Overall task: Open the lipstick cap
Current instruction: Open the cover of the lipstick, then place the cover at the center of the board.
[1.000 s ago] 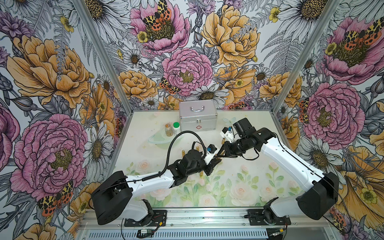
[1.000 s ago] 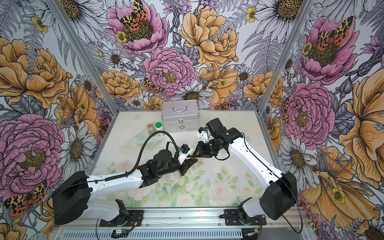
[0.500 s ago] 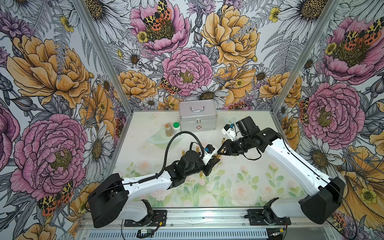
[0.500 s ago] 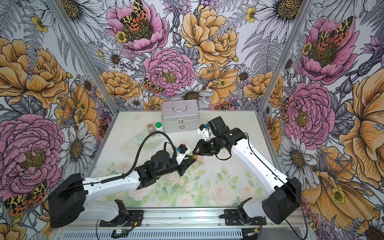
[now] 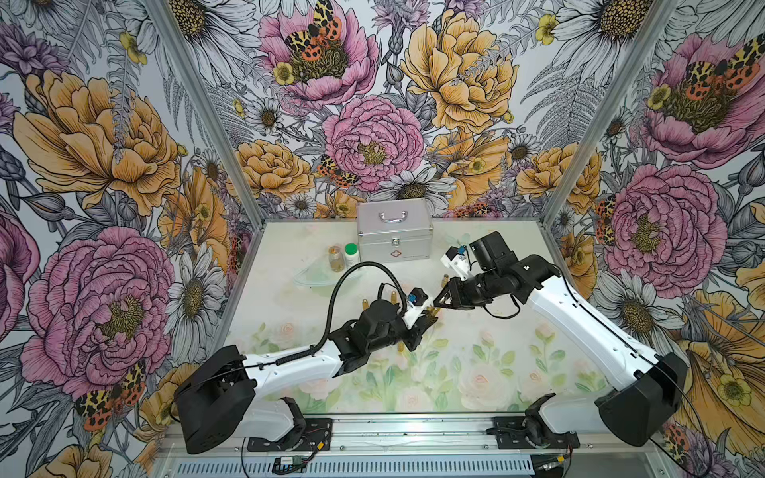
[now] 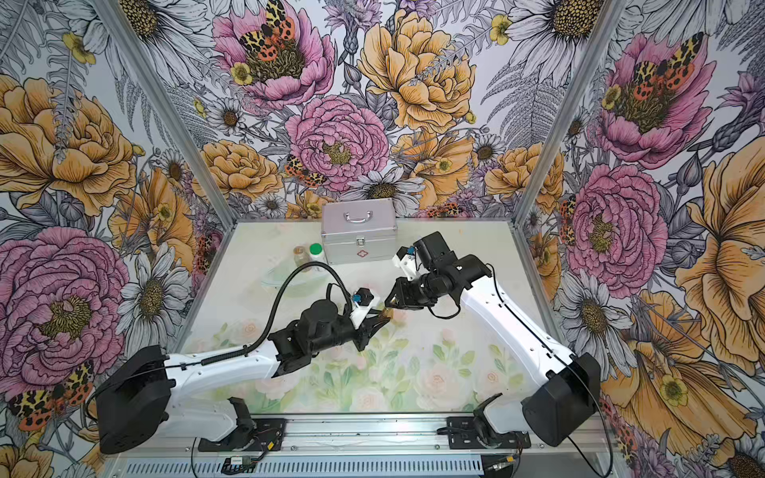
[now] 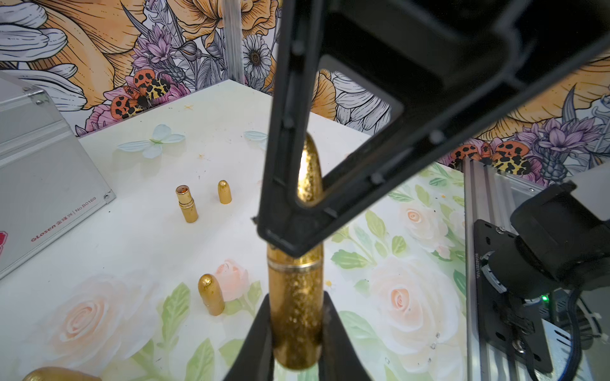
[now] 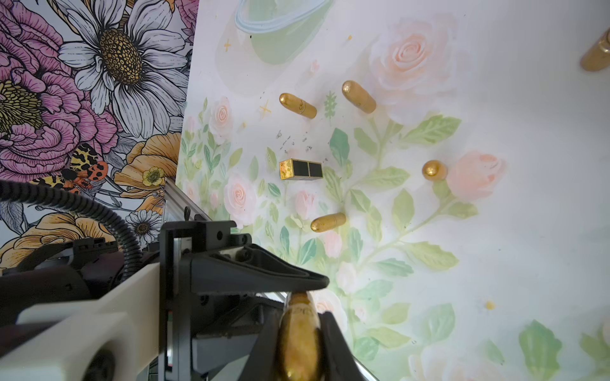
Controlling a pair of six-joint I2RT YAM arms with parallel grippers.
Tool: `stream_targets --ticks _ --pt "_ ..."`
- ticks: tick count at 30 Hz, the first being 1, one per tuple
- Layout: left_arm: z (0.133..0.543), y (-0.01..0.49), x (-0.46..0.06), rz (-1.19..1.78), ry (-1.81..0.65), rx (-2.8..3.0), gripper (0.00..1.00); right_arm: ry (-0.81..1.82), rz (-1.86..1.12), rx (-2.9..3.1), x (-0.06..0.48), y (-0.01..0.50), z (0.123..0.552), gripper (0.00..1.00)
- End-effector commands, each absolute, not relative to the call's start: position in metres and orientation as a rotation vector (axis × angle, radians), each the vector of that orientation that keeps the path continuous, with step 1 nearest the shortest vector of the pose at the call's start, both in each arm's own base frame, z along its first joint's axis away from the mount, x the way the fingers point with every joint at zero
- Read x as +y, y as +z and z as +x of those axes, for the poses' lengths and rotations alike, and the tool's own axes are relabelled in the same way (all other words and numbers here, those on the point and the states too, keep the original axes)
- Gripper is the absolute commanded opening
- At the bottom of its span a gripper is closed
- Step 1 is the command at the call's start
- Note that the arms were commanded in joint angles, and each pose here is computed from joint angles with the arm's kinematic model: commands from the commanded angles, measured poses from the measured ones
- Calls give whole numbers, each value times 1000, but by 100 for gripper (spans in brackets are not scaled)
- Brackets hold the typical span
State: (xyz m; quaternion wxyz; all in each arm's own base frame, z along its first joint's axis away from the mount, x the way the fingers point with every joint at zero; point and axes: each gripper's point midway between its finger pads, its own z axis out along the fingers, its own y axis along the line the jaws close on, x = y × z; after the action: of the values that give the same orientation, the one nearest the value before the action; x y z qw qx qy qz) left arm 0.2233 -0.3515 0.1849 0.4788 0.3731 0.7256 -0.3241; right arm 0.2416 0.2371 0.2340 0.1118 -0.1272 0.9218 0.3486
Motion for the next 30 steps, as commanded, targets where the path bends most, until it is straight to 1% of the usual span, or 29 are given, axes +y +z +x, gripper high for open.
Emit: stream_targets --ticks 1,12,23,26,30 --pt "230 189 -340 851 -755 1786 0 989 -371 2639 233 249 251 21" --pt "232 171 -321 815 -639 1866 0 969 -289 2561 224 276 265 21" --pt "226 182 -312 784 -661 1840 0 989 -236 2514 222 288 275 21" --pt "224 190 -309 766 -681 1823 0 921 -199 2532 216 276 283 21" --pt "223 199 -305 743 -690 1800 0 685 -98 2580 193 243 304 21"
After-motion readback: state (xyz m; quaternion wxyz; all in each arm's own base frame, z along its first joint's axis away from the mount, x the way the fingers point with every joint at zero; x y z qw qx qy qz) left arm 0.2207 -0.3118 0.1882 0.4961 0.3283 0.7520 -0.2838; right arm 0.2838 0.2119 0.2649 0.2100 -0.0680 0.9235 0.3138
